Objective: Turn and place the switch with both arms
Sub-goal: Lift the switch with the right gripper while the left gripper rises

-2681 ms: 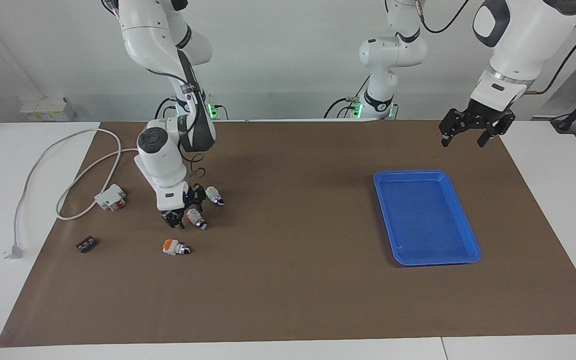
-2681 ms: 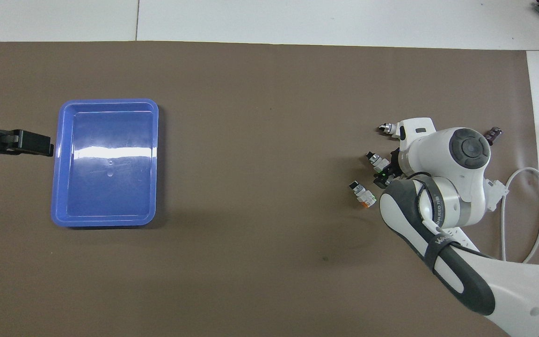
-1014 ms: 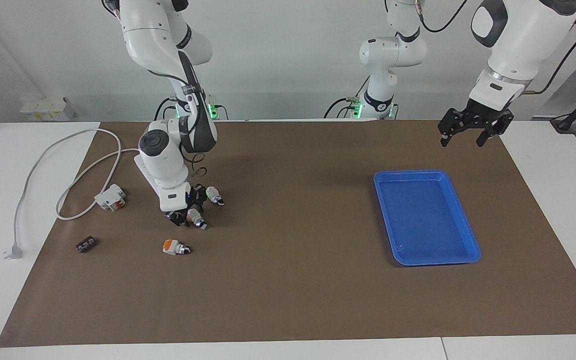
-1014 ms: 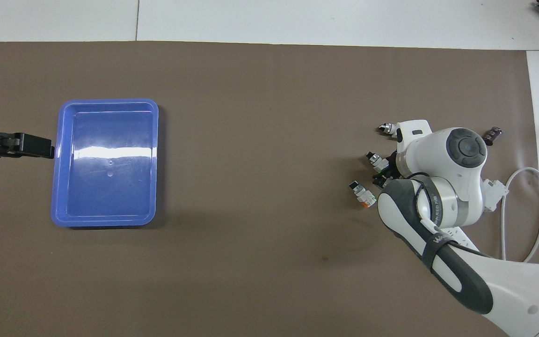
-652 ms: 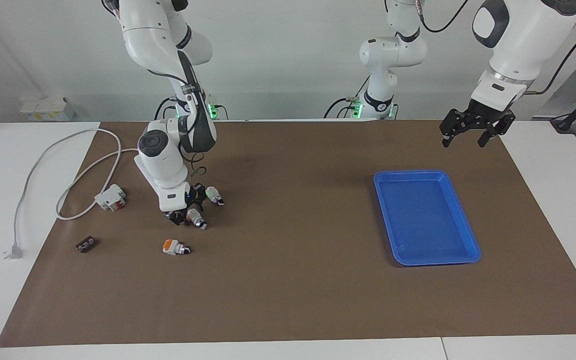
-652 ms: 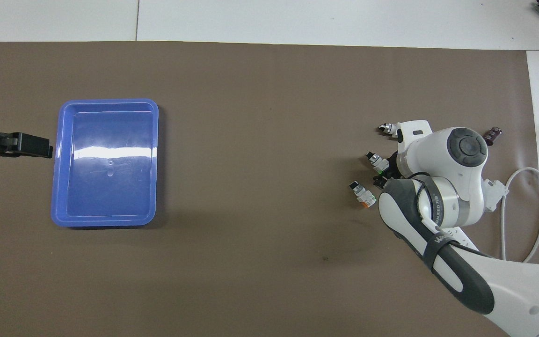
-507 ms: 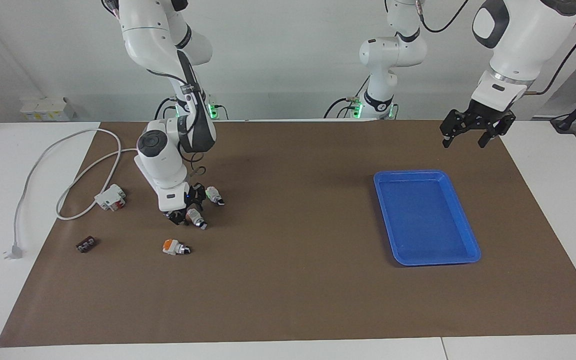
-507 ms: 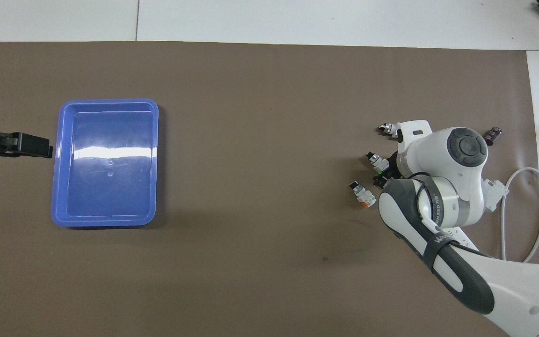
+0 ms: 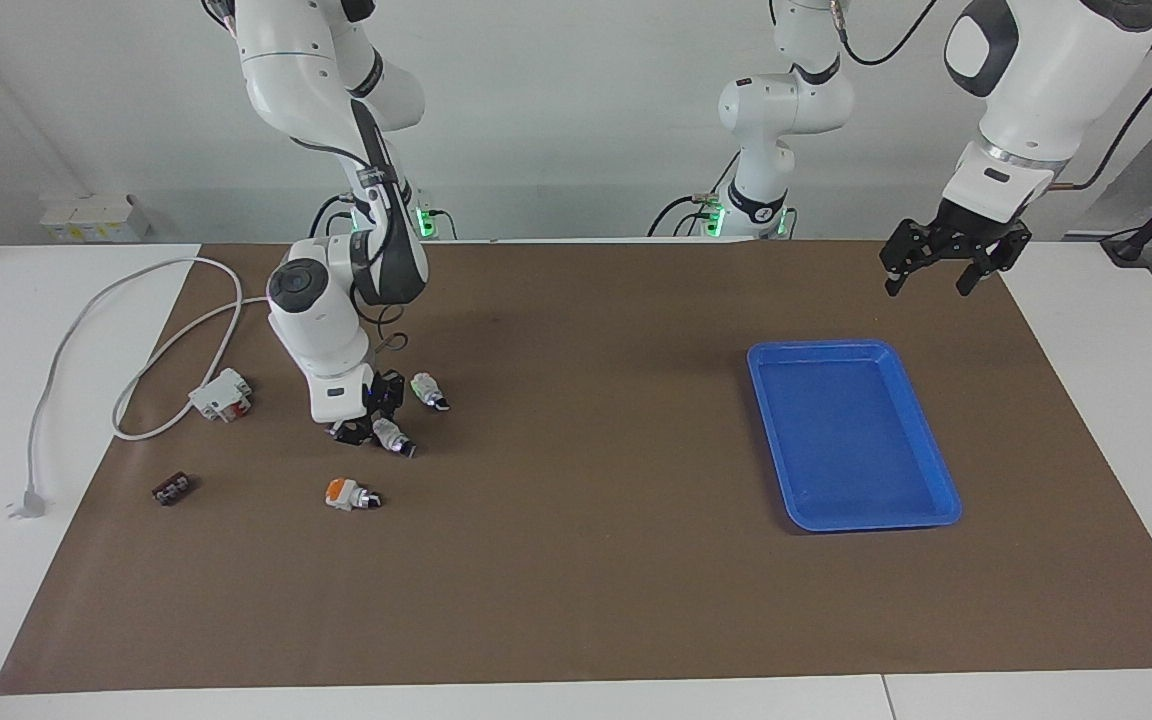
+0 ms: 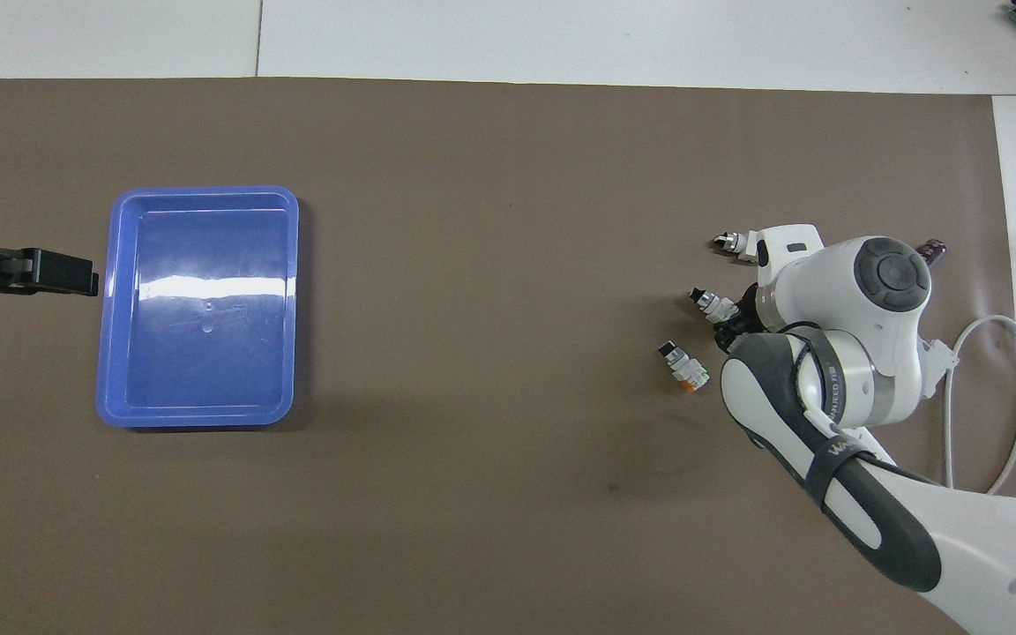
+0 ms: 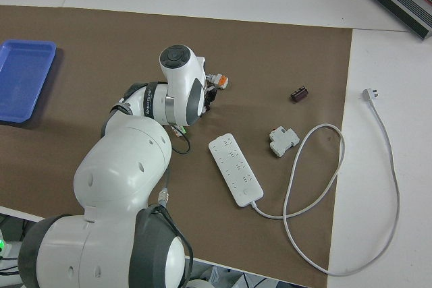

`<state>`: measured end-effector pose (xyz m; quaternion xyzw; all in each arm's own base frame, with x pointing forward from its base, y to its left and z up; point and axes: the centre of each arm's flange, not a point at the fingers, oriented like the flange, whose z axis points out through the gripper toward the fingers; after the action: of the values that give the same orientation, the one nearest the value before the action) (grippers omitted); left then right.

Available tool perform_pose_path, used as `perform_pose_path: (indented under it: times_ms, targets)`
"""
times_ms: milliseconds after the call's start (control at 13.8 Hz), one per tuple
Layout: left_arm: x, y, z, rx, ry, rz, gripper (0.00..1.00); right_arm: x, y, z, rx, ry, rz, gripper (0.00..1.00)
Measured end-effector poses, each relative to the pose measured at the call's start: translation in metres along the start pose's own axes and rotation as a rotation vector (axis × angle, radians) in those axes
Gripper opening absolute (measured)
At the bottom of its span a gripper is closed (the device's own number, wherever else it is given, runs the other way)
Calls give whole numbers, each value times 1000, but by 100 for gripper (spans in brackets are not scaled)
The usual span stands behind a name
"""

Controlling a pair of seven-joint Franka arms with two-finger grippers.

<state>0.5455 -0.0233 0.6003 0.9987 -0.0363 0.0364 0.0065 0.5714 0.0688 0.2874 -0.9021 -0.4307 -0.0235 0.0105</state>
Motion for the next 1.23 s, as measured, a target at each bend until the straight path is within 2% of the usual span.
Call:
perform_pose_path:
  times_ms: [362,652,1014,1232]
  targets:
    - [0,0,1,0,-2,0,100,15,5,-29,-39,45,-12,33]
    - [0,1,1,-9,-2,-1,100,62,-19,-71,-36,143,-47,33]
    - [0,11,4,-119,-6,-42,95,133,-75,-110,-42,241,-172,33]
    - [0,20,8,-211,-16,-84,90,162,-109,-119,-10,297,-201,33]
